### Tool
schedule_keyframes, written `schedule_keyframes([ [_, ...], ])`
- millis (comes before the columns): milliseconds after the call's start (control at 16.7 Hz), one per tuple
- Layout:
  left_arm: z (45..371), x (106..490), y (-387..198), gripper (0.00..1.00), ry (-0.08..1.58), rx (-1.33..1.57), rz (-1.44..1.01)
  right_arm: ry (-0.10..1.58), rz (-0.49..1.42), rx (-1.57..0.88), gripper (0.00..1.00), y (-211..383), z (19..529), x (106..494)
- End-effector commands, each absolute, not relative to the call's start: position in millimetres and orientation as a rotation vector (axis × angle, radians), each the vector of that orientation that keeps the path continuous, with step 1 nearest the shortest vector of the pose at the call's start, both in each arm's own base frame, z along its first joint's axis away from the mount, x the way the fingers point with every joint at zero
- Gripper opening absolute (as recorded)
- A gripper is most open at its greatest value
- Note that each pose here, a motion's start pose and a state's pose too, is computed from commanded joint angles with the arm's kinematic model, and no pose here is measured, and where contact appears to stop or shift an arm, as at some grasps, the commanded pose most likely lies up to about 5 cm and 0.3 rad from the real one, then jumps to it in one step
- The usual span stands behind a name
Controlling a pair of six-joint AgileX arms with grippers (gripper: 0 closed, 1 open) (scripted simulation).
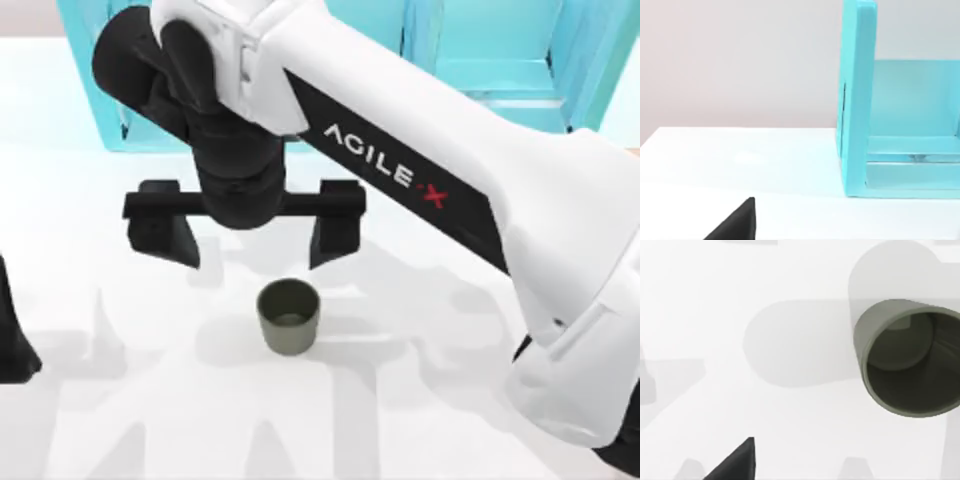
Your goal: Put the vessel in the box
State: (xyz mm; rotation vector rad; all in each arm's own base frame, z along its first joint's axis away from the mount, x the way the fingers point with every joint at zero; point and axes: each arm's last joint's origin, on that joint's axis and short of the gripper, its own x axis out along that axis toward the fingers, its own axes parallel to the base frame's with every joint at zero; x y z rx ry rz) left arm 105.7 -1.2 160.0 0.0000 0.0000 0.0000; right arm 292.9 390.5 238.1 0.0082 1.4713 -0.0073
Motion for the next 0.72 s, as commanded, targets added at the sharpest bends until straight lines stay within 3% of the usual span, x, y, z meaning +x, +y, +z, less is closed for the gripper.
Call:
schedule_keyframes([
  [420,160.0,105.7,-1.2,1.00,0.000,0.000,0.000,1.468,-0.004,0.013,1.00,390.5,232.9,296.2],
  [720,160.0,105.7,-1.2,1.00,0.000,0.000,0.000,1.472,-0.008,0.007,1.00,393.9,188.4,303.0],
])
